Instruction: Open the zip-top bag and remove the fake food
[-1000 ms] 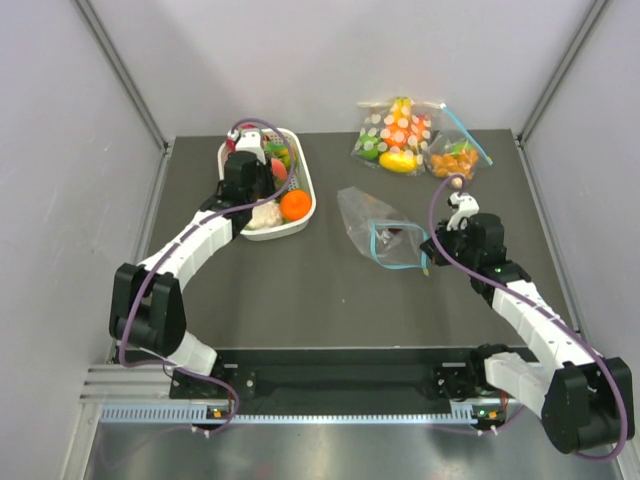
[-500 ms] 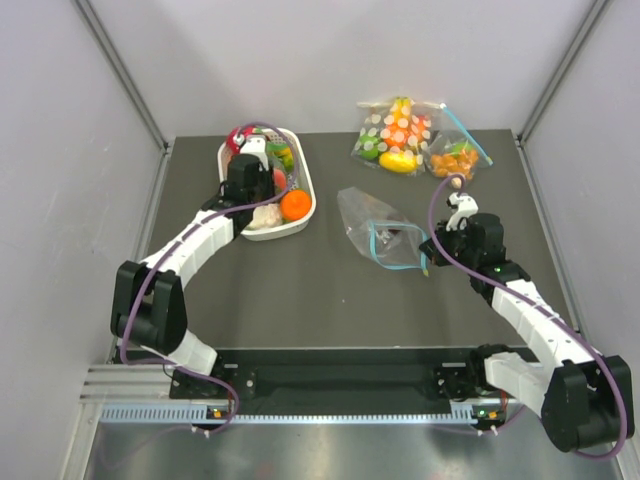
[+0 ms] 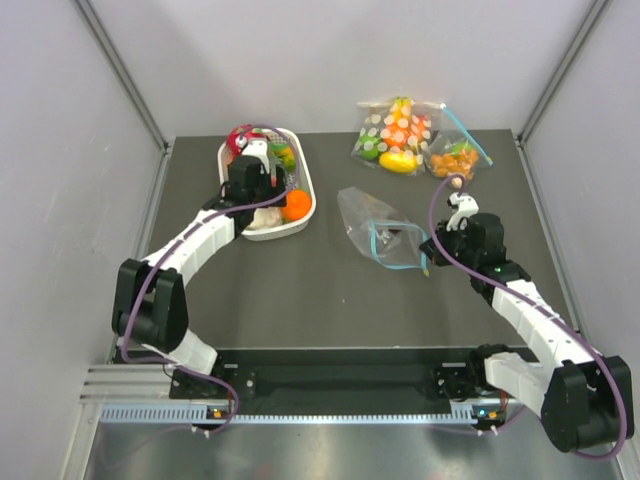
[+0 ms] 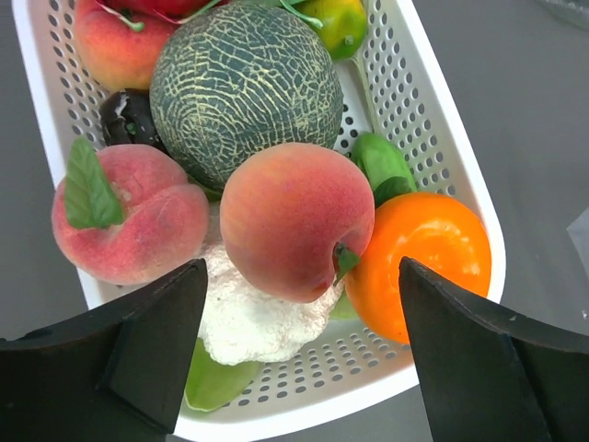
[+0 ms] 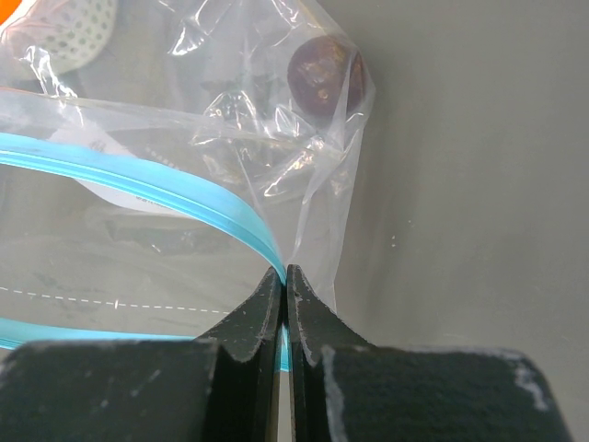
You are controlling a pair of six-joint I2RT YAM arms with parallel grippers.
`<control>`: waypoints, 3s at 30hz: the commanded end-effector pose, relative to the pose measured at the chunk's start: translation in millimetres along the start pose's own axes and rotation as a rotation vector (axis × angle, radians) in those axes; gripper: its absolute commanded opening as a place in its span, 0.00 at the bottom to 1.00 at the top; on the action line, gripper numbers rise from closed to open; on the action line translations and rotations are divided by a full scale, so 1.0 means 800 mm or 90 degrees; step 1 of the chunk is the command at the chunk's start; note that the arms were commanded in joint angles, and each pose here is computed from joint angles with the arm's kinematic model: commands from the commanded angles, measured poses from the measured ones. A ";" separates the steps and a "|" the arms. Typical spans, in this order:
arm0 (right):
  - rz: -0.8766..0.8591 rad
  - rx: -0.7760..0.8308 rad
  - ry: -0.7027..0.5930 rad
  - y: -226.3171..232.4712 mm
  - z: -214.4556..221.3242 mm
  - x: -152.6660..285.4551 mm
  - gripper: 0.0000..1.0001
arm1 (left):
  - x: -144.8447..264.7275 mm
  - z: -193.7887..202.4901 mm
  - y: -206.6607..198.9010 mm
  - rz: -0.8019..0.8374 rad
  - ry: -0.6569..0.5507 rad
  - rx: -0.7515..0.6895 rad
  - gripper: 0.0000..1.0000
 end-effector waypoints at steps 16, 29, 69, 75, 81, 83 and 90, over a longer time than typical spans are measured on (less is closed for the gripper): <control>-0.026 0.022 -0.083 0.009 -0.043 0.014 0.00 | 0.167 -0.010 -0.195 0.311 -0.125 -0.074 0.90; -0.053 0.016 -0.089 0.017 -0.047 0.017 0.00 | 0.160 0.073 -0.248 0.358 -0.039 -0.013 0.92; -0.112 -0.009 -0.087 -0.012 -0.108 -0.152 0.67 | 0.062 0.170 -0.156 0.272 0.096 -0.102 0.00; -0.129 -0.009 -0.043 -0.022 -0.097 -0.187 0.68 | 0.060 0.168 -0.153 0.275 0.096 -0.102 0.00; -0.115 -0.041 0.029 -0.028 -0.067 -0.193 0.50 | 0.055 0.160 -0.154 0.269 0.087 -0.102 0.00; -0.103 -0.046 0.051 -0.030 -0.057 -0.190 0.46 | 0.054 0.157 -0.154 0.264 0.081 -0.102 0.00; -0.095 -0.054 0.115 -0.019 -0.029 -0.170 0.04 | 0.037 0.141 -0.151 0.238 0.051 -0.080 0.00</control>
Point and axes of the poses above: each gripper's point midway between its finger pads, its own x axis back along the fingers, its own y axis along the line the jaws close on, z = x × y, the point moved 10 cm from there along x, back along the fingers, and after that the axes turned 4 degrees about x, right-handed, at the moved point
